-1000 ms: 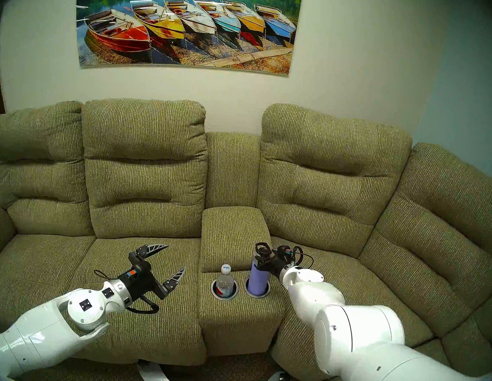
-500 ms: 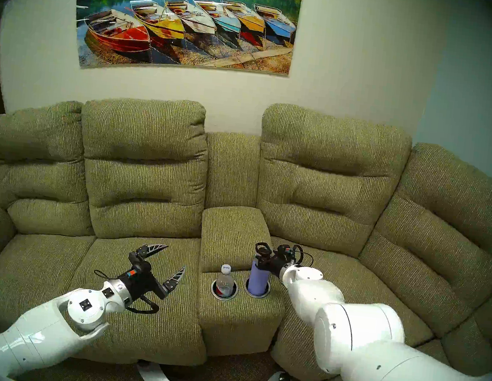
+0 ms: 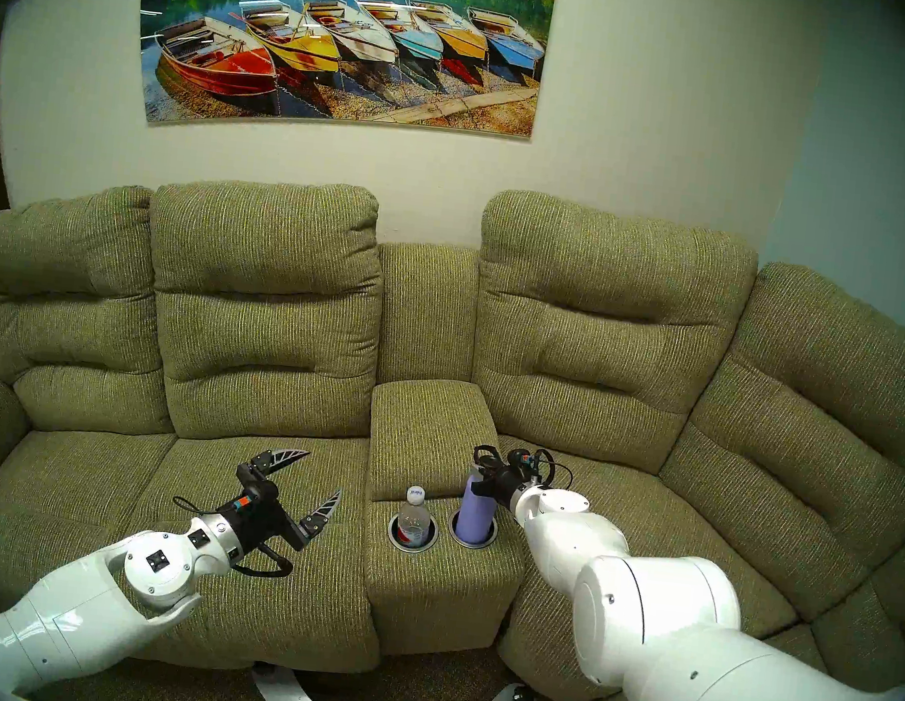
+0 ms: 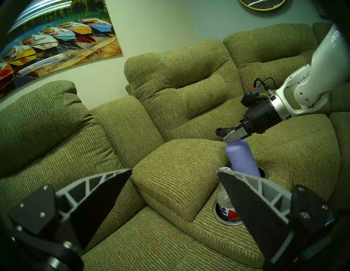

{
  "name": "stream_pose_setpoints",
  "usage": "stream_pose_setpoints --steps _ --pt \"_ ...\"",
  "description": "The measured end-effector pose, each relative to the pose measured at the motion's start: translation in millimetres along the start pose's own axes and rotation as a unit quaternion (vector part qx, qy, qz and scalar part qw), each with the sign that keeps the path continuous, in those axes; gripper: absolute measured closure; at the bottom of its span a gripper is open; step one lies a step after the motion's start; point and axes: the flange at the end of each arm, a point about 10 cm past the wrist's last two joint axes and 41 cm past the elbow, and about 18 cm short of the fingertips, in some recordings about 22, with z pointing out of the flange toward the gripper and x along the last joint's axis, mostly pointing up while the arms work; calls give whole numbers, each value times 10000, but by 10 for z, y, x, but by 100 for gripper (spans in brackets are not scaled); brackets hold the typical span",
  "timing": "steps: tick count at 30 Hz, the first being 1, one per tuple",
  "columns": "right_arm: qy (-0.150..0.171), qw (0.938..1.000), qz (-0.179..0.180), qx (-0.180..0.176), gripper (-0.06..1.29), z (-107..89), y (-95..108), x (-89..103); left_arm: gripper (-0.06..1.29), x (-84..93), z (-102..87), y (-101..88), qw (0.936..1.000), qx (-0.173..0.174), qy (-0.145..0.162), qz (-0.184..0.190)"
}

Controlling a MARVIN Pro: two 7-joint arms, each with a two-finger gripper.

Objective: Take bottles out of cup holder

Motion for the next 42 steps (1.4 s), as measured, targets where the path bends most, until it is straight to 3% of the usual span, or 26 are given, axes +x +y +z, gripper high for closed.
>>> stream_pose_setpoints --steps 4,13,29,37,42 --pt "103 9999 -17 63 66 -11 -6 -1 -2 0 0 0 10000 0 0 0" --pt "778 9966 -166 203 66 -70 101 189 -2 0 0 1 10000 -2 -1 0" --pt "1931 9798 -515 87 66 -264 466 640 -2 -1 1 1 10000 -3 -2 1" --pt "2191 9734 -666 -42 66 -337 597 804 -2 -1 1 1 10000 -3 -3 1" --pt "2218 9721 -673 -356 66 -407 743 846 -2 -1 0 0 10000 -2 -4 1"
